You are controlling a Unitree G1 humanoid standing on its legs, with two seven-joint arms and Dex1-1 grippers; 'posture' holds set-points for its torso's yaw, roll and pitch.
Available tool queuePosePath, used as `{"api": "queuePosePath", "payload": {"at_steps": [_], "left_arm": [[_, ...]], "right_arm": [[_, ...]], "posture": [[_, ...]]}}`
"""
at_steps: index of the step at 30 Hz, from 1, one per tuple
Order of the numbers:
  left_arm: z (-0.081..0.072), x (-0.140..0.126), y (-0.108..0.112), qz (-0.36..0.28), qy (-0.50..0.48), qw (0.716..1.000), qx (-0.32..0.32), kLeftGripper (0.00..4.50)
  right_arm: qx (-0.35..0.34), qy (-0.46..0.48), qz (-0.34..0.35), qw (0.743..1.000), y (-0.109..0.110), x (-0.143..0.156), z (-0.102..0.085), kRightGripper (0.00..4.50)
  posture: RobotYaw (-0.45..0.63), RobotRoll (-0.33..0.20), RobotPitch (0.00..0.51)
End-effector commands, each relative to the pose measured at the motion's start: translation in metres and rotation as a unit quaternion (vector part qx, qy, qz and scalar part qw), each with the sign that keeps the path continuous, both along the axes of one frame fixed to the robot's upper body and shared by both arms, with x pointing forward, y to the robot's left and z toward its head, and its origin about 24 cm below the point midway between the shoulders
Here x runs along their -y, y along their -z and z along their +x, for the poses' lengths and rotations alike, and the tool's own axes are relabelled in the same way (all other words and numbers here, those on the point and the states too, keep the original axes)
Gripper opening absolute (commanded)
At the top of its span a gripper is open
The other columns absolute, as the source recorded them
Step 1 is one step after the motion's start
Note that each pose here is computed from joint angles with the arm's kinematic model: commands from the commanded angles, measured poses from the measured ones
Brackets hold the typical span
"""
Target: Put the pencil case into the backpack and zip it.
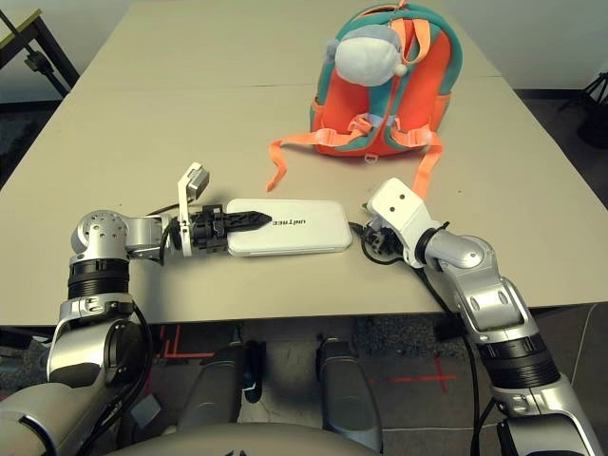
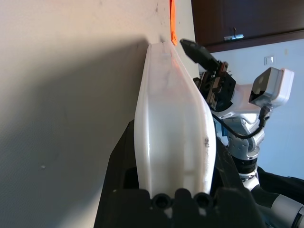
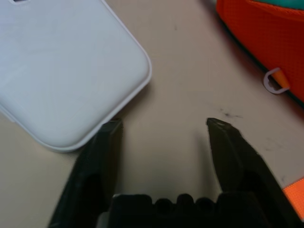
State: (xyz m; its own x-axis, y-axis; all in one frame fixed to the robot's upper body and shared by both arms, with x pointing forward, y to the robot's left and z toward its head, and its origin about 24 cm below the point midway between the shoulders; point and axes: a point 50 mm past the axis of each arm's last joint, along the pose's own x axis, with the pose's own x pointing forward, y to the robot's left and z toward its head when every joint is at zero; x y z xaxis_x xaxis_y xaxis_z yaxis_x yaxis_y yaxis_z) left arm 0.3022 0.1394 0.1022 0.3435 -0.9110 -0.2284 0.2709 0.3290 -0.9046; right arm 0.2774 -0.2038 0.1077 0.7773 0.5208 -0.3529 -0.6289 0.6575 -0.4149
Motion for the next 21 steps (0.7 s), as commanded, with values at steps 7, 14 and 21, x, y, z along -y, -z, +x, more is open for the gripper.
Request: {"api": "queuePosePath", "payload": {"at_steps": [7, 14, 21], "left_arm": [[0.023, -0.025, -0.035, 0.043, -0.095, 0.990, 0.098, 1.21], [0.036, -0.047, -0.076, 0.030, -0.171, 0.966, 0.193, 1.21], [0.044, -0.069, -0.116, 0.065, -0.250, 0.919, 0.299, 1.21]], "right_arm": [[0.016, 0.036, -0.015, 0.999, 0.002, 0.013, 0.007, 4.50], [0.032, 0.084, 0.018, 0.996, -0.002, 0.020, 0.014, 4.50], [0.042, 0.193, 0.319, 0.927, -0.040, 0.017, 0.034, 4.50]], "posture": [[-0.11, 0.000, 0.151], [-0.10, 0.000, 0.154], [-0.10, 0.000, 0.157]]}}
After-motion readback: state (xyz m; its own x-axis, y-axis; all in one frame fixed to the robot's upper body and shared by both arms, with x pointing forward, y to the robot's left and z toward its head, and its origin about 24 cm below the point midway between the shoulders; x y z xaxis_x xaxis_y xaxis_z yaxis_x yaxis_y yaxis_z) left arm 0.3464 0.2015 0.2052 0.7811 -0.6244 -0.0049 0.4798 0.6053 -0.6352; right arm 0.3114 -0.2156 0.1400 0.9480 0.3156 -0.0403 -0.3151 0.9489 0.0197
